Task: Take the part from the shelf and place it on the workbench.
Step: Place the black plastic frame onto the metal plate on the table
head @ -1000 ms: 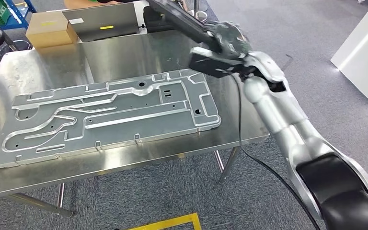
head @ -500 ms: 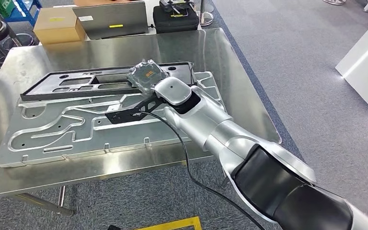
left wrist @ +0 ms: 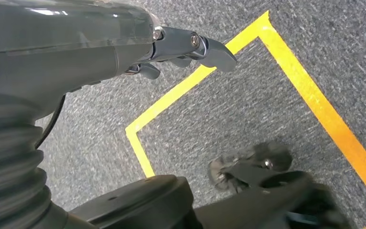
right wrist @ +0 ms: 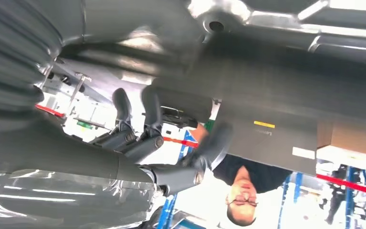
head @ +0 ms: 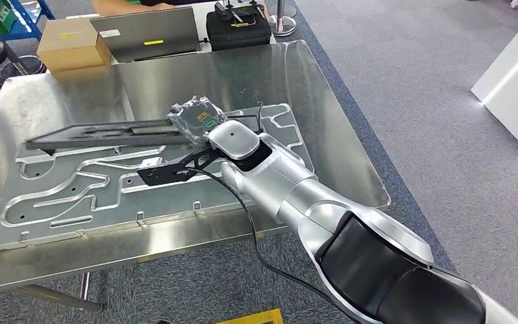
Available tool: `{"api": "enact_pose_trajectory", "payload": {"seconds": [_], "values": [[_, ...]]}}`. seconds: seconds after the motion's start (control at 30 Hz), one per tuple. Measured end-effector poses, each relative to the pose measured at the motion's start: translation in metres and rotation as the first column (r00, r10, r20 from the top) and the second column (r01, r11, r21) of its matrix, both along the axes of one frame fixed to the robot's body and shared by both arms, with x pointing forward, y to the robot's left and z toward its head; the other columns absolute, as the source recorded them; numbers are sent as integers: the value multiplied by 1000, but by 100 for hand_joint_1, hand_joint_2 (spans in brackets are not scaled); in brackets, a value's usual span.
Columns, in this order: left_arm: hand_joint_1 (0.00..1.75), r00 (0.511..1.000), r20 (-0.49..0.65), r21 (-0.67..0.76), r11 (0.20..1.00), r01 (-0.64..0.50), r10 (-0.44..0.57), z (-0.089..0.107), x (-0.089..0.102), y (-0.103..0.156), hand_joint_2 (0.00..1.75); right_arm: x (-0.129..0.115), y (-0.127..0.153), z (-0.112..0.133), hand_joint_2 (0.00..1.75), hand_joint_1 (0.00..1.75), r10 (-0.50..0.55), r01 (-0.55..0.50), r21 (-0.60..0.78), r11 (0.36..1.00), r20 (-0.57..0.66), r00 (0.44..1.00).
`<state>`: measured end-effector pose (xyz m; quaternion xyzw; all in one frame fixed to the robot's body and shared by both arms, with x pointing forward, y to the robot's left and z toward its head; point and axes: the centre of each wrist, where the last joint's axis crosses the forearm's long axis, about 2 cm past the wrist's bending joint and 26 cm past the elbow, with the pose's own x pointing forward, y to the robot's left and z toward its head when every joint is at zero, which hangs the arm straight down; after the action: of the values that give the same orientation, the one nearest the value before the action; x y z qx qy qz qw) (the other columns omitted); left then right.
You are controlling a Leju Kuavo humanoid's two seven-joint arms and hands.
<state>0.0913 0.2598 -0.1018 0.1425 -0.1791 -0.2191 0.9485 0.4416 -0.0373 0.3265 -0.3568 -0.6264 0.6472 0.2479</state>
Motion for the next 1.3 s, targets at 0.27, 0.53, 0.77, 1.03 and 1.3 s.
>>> {"api": "enact_pose_trajectory", "payload": {"seconds": [0.27, 0.53, 0.77, 1.03, 1.3], "values": [[0, 1000, -8, -18, 1000, -13, 13, 0, -1, -2, 0, 3, -5, -4, 0, 0, -19, 19, -10, 1000, -16, 1000], [0, 1000, -12, -22, 1000, -20, 19, 0, -3, -3, 0, 6, -10, -9, 0, 0, -31, 30, -16, 999, -37, 999], [0, 998, -33, -40, 998, -56, 55, -1, -6, -3, 0, 11, -18, -6, 0, 0, -53, 53, -17, 998, -25, 998], [0, 991, -83, -50, 993, -110, 105, -4, -20, -1, 0, 45, -97, 0, 0, 0, -199, 199, -6, 980, 33, 980], [0, 987, -84, -57, 989, -139, 134, -6, -30, 2, 0, 67, -289, 4, 0, 0, -453, 453, 53, 890, 202, 868]]}}
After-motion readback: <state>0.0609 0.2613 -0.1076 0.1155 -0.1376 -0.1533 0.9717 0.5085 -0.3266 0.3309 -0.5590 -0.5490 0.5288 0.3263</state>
